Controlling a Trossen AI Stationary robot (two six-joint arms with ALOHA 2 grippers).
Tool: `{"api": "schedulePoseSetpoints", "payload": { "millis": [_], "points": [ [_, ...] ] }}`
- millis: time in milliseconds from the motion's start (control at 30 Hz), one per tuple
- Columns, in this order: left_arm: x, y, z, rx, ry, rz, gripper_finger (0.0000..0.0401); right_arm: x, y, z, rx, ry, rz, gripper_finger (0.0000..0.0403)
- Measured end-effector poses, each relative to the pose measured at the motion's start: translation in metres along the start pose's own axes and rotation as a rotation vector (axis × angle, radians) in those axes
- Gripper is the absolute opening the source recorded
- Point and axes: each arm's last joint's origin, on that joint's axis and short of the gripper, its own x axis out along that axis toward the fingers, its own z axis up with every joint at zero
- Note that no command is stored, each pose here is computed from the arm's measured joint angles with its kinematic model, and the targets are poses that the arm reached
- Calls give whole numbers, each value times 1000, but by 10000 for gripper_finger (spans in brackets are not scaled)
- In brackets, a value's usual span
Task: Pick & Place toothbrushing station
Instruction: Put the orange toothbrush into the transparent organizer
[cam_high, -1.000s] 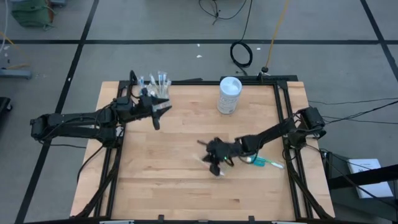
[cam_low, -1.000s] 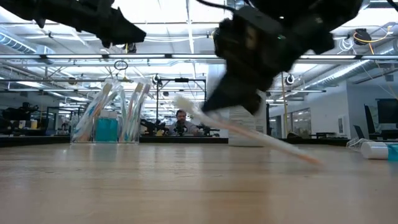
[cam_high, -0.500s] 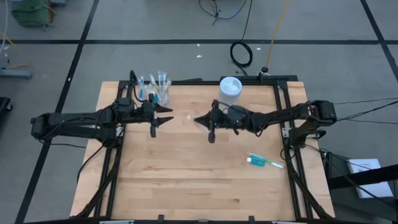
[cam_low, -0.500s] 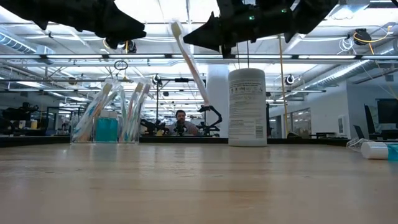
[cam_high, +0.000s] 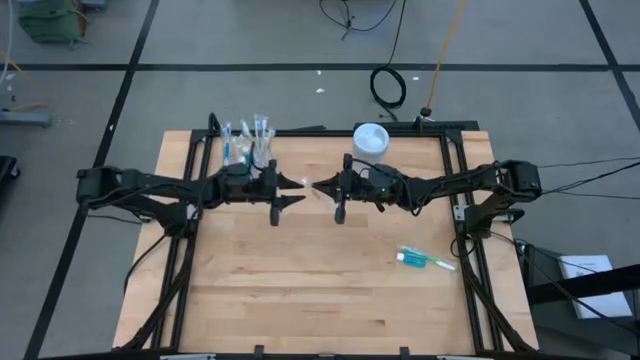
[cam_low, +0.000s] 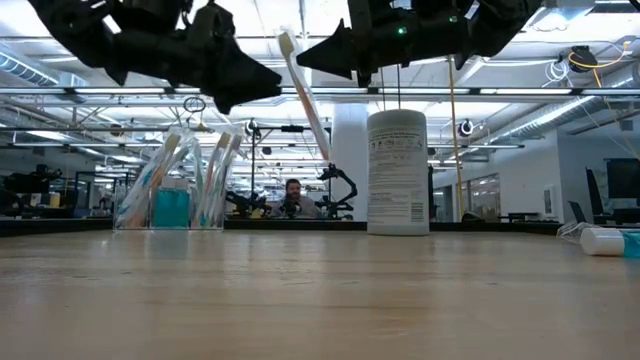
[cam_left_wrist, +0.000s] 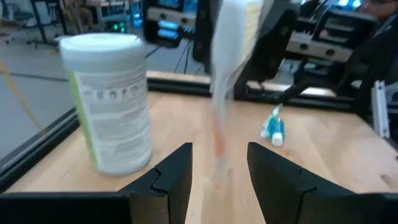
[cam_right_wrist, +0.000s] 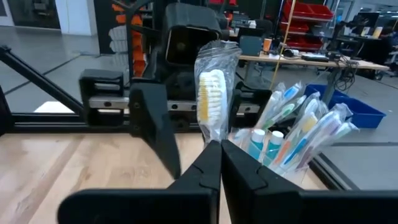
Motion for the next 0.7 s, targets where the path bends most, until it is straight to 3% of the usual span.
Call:
{"api": "schedulePoseSetpoints", "payload": {
  "millis": [333, 700],
  "points": [
    [10, 0, 1, -40, -98, -30, 156, 0, 0, 0, 26, -4, 1, 0],
    [9, 0, 5, -26, -139, -26, 156, 1, 10, 3, 64, -54, 95, 0]
  ]
}}
